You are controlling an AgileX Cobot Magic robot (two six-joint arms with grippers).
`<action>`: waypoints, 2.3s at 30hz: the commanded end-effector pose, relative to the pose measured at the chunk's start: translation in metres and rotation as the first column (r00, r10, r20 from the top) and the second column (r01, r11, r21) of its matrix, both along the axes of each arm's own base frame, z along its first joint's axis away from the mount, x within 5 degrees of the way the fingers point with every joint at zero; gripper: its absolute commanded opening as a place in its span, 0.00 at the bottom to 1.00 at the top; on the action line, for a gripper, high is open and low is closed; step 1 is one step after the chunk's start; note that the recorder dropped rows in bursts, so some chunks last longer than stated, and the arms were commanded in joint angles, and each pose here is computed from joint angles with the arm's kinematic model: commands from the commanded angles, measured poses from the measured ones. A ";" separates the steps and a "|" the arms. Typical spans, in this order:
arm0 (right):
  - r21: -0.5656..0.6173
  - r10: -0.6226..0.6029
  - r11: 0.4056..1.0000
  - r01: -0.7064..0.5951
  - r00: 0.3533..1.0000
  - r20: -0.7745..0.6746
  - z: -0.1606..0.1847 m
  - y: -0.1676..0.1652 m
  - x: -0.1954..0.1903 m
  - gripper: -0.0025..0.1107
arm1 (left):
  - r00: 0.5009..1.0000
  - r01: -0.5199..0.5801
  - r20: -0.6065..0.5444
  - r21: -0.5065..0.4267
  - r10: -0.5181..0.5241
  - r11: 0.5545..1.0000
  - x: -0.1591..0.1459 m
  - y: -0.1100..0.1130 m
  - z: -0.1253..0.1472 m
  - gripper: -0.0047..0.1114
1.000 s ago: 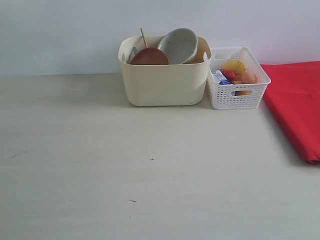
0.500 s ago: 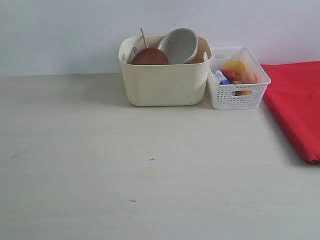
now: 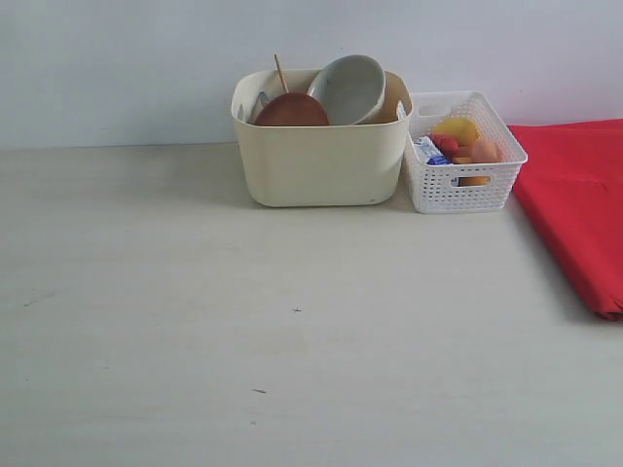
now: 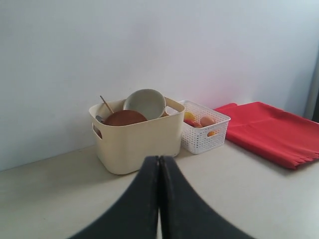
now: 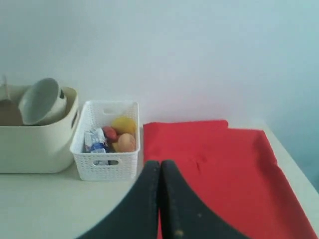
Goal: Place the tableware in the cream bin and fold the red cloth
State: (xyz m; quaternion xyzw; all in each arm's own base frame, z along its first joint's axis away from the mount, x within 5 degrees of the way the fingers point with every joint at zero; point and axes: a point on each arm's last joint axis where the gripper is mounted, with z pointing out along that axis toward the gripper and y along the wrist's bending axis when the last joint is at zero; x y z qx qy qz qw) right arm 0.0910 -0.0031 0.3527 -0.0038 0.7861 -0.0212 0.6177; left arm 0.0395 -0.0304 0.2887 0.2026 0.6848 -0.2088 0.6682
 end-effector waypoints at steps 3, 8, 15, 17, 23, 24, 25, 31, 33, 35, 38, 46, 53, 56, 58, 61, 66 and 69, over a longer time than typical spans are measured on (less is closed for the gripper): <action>-0.064 0.139 0.989 -0.132 0.984 0.112 -0.005 0.013 -0.028 0.02 | 1.000 -0.006 0.017 0.003 0.006 1.000 -0.001 0.001 0.002 0.04; -0.058 0.216 0.976 -0.212 0.973 0.080 -0.019 0.018 -0.028 0.02 | 0.999 -0.011 0.032 0.002 0.011 1.000 -0.001 0.001 0.004 0.04; 0.000 0.225 0.974 -0.225 0.972 0.063 -0.038 0.020 -0.022 0.02 | 0.998 -0.018 0.062 -0.027 0.019 0.999 0.000 0.002 0.007 0.04; 0.022 0.213 0.976 -0.215 0.973 0.092 -0.040 0.019 -0.020 0.02 | 0.998 -0.018 0.062 -0.027 0.019 0.999 0.000 0.002 0.007 0.04; 0.095 0.215 0.970 -0.225 0.971 0.109 -0.040 0.021 -0.021 0.02 | 0.998 -0.018 0.060 -0.025 0.019 1.000 0.000 0.002 0.007 0.04; 0.094 0.215 0.970 -0.226 0.970 0.113 -0.040 0.021 -0.021 0.02 | 0.998 -0.018 0.060 -0.025 0.019 1.000 0.000 0.002 0.007 0.04; 0.093 0.215 0.970 -0.226 0.970 0.117 -0.040 0.021 -0.022 0.02 | 0.998 -0.018 0.060 -0.025 0.019 1.000 0.000 0.002 0.007 0.04; 0.095 0.213 0.969 -0.227 0.968 0.133 -0.038 0.021 -0.025 0.02 | 0.998 -0.018 0.060 -0.025 0.019 1.000 0.000 0.002 0.007 0.04; 0.095 0.213 0.969 -0.227 0.968 0.133 -0.038 0.021 -0.025 0.02 | 0.998 -0.018 0.060 -0.025 0.019 1.000 0.000 0.002 0.007 0.04; 0.095 0.213 0.969 -0.227 0.968 0.133 -0.038 0.021 -0.025 0.02 | 0.998 -0.018 0.060 -0.025 0.019 1.000 0.000 0.002 0.007 0.04; 0.095 0.213 0.969 -0.227 0.968 0.133 -0.038 0.021 -0.025 0.02 | 0.998 -0.018 0.060 -0.025 0.019 1.000 0.000 0.002 0.007 0.04; 0.095 0.213 0.969 -0.227 0.968 0.133 -0.038 0.021 -0.025 0.02 | 0.999 -0.046 0.020 0.049 0.045 0.998 0.007 0.000 -0.021 0.04; 0.095 0.213 0.969 -0.227 0.968 0.133 -0.038 0.021 -0.025 0.02 | 0.961 -0.275 0.016 -0.074 0.277 0.959 0.021 0.011 -0.068 0.04; 0.095 0.213 0.969 -0.227 0.968 0.133 -0.038 0.021 -0.025 0.02 | 0.934 -0.352 0.017 -0.110 0.356 0.929 0.017 0.017 -0.078 0.04; 0.095 0.213 0.969 -0.227 0.968 0.133 -0.038 0.021 -0.025 0.02 | 0.921 -0.388 -0.018 -0.096 0.388 0.917 0.016 0.020 -0.082 0.04; 0.095 0.213 0.969 -0.227 0.968 0.133 -0.038 0.021 -0.025 0.02 | 0.904 -0.426 -0.061 -0.069 0.423 0.902 0.016 0.022 -0.086 0.04; 0.095 0.213 0.969 -0.227 0.968 0.133 -0.038 0.021 -0.025 0.02 | 0.866 -0.489 -0.116 0.000 0.486 0.872 0.016 0.026 -0.094 0.04; 0.095 0.213 0.969 -0.227 0.968 0.133 -0.038 0.021 -0.025 0.02 | 0.844 -0.513 -0.143 0.068 0.517 0.856 0.016 0.028 -0.099 0.04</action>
